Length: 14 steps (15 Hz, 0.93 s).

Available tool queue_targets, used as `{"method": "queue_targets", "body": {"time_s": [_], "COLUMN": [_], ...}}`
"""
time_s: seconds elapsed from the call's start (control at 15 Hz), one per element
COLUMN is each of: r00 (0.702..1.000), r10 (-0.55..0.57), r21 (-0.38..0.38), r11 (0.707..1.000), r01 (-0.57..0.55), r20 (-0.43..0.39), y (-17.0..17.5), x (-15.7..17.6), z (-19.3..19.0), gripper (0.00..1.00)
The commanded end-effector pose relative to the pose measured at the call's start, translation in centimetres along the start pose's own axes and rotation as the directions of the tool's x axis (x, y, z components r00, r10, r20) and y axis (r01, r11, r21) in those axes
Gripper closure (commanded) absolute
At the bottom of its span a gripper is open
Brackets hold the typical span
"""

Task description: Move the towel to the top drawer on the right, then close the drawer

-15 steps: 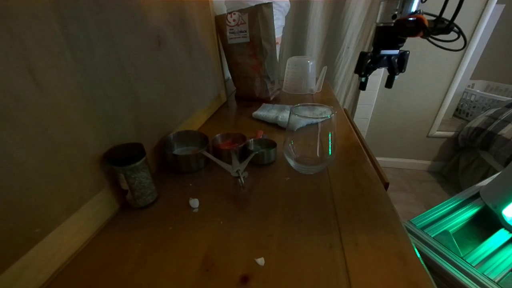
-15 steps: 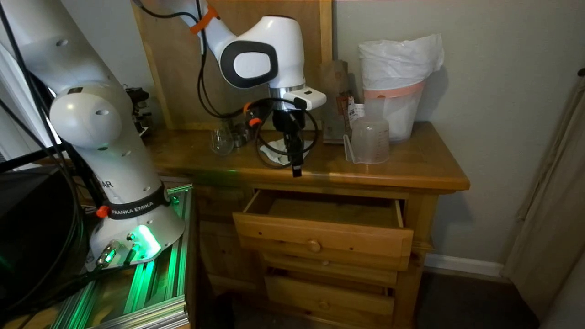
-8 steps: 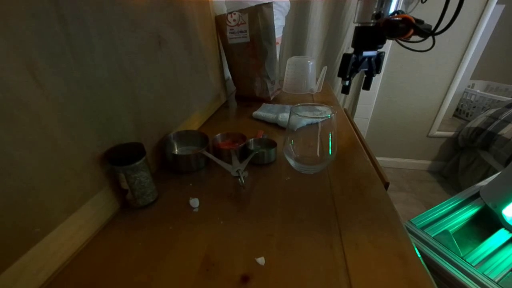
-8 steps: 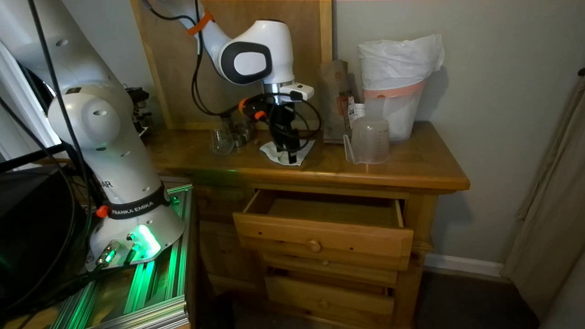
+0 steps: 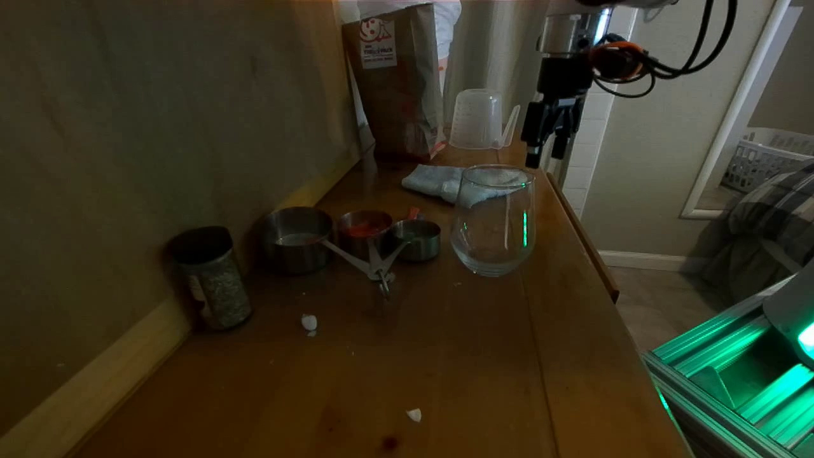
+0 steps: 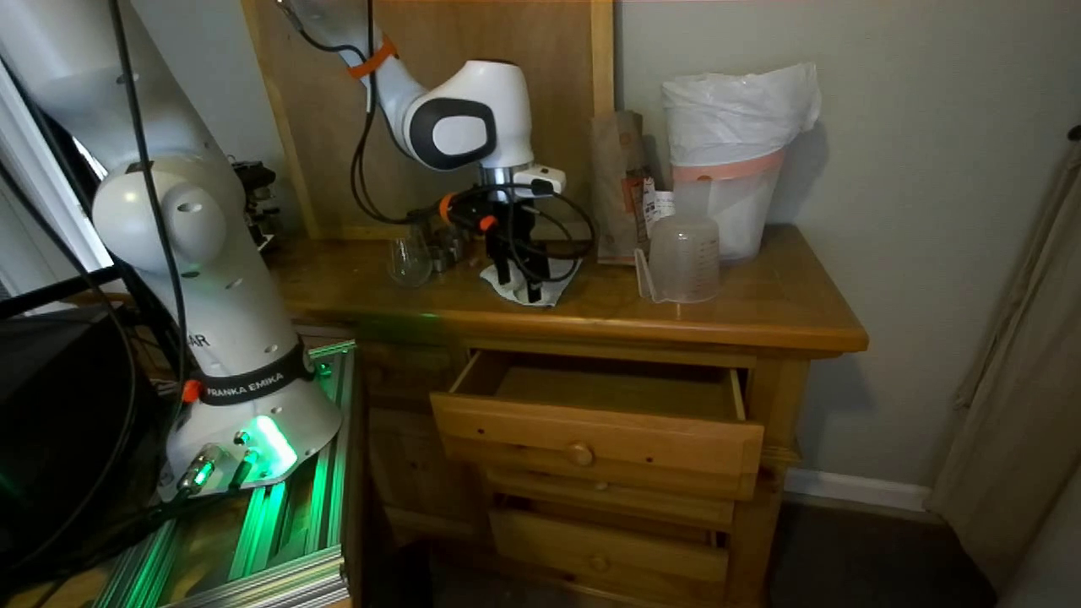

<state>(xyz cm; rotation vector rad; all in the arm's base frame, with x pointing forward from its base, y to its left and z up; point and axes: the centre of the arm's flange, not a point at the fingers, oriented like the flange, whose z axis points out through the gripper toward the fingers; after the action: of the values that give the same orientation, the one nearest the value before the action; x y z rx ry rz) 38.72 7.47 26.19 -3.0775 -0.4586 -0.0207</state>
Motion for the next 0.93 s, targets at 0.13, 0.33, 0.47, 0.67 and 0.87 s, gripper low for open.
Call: {"method": "queue_targets", "body": {"time_s": [0.13, 0.33, 0.47, 0.67, 0.87], "r00": [0.998, 0.996, 0.994, 0.993, 0.994], "r10": [-0.064, -0.091, -0.106, -0.116, -0.112], "r21": [0.028, 0.030, 0.024, 0.021, 0.016], "r11": [0.998, 0.995, 0.994, 0.993, 0.994], "r01": [0.064, 0.091, 0.106, 0.117, 0.112], "r20": [0.007, 0.002, -0.007, -0.015, -0.019], "y": [-0.9, -1.6, -2.0, -2.4, -2.3], "x": [1.0, 1.2, 1.3, 1.6, 1.8], "z": [2.4, 2.4, 2.3, 2.2, 2.3], "gripper": [0.00, 0.00, 0.09, 0.43, 0.64]}}
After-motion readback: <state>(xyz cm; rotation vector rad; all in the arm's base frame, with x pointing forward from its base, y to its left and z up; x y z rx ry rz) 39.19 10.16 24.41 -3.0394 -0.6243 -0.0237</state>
